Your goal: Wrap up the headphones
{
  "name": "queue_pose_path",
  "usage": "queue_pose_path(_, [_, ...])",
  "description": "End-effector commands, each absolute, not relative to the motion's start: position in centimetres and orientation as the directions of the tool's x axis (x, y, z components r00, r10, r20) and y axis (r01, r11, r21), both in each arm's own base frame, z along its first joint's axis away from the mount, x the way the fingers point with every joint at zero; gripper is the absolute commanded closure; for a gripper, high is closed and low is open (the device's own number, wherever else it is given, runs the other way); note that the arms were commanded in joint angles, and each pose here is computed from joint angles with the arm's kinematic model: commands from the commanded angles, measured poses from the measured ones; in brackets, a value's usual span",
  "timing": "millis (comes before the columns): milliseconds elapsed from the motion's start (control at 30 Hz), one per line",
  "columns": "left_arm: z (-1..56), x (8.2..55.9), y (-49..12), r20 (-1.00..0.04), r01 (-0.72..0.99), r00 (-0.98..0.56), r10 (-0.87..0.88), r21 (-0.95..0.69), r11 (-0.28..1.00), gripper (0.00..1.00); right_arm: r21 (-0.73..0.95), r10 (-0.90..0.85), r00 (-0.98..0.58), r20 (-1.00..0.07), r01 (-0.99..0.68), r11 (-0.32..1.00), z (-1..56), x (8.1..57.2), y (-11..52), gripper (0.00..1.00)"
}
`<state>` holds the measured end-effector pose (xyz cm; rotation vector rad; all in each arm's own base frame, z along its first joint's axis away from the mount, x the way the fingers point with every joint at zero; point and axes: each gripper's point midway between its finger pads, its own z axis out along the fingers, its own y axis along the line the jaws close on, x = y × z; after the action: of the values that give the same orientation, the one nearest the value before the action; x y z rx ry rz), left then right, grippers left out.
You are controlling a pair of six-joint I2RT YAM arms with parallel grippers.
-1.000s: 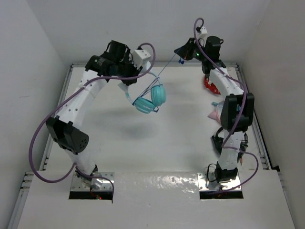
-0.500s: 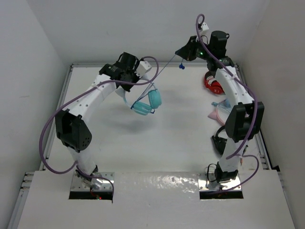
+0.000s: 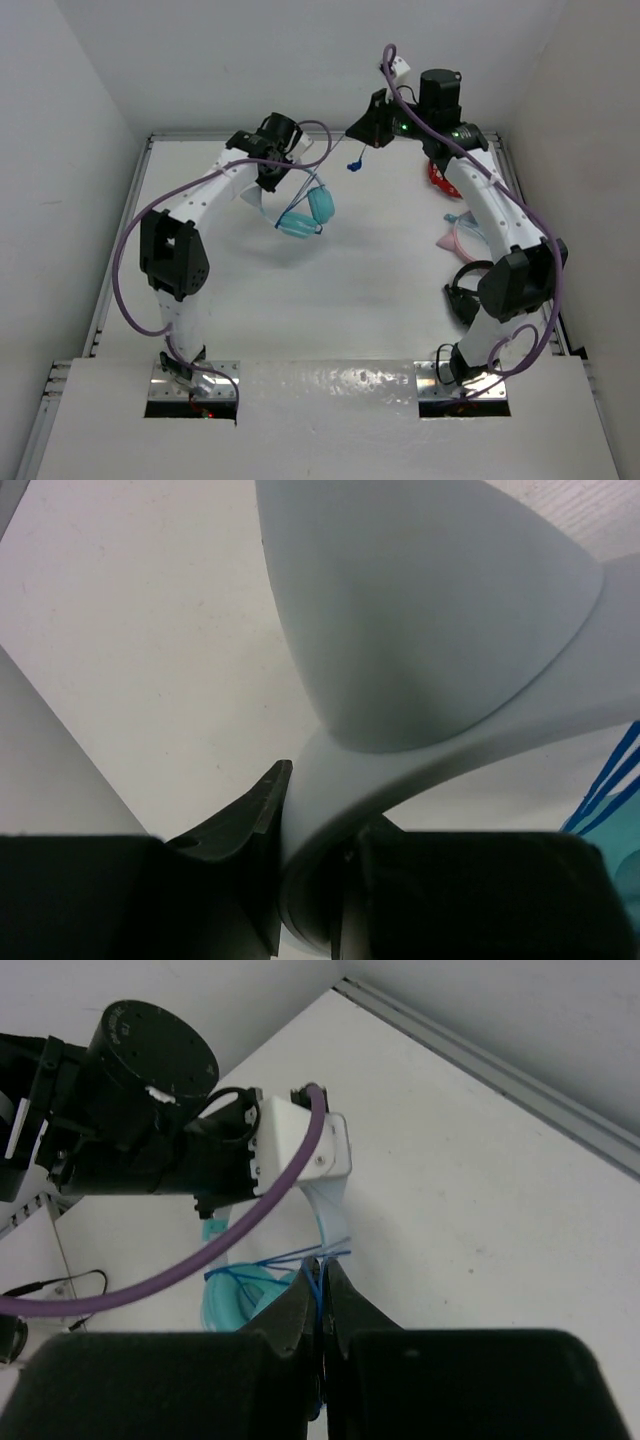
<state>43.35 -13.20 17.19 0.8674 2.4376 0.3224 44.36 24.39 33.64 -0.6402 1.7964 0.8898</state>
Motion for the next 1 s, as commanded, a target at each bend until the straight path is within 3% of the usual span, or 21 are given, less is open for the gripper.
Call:
queue_pose_path(0, [17.8,43.6,-11.0,-0.381,0.442,-0.712,0.590,0.410,0.798,1.00,0.212,0.011,-0.262,-0.965,-0.755,0.621,38.3,43.4,22.9,1.00])
queue_pose_path(300, [19.2,43.5,-13.1,-0.455,0.487,-0.687,0.567,0.290,0.824,1.00,0.159,-0.047,-0.300,-0.953,-0.627,0.763,36.0,44.7,20.3,1.00])
queue_pose_path(533, [17.7,43.7,-10.8,-0.389,0.451,-0.699,0.600,0.412,0.792,1.00,0.171,-0.005,-0.278,-0.961,-0.603,0.780,38.7,45.7,20.3,1.00])
queue_pose_path(700, [15.1,44.6,-12.4,-0.385,0.448,-0.745,0.545,0.317,0.836,1.00,0.236,0.064,-0.261,-0.963,-0.706,0.668,41.3,43.4,24.8,1.00])
queue_pose_path(833, [16.5,46.8,-14.3,-0.450,0.399,-0.780,0.435,0.178,0.899,1.00,0.430,0.144,-0.411,-0.900,-0.787,0.442,41.2,39.0,31.1,1.00])
queue_pose_path(967, [18.3,47.9,-15.1,-0.526,0.360,-0.773,0.354,0.095,0.928,1.00,0.578,0.104,-0.573,-0.813,-0.771,0.267,38.3,35.1,35.5,1.00])
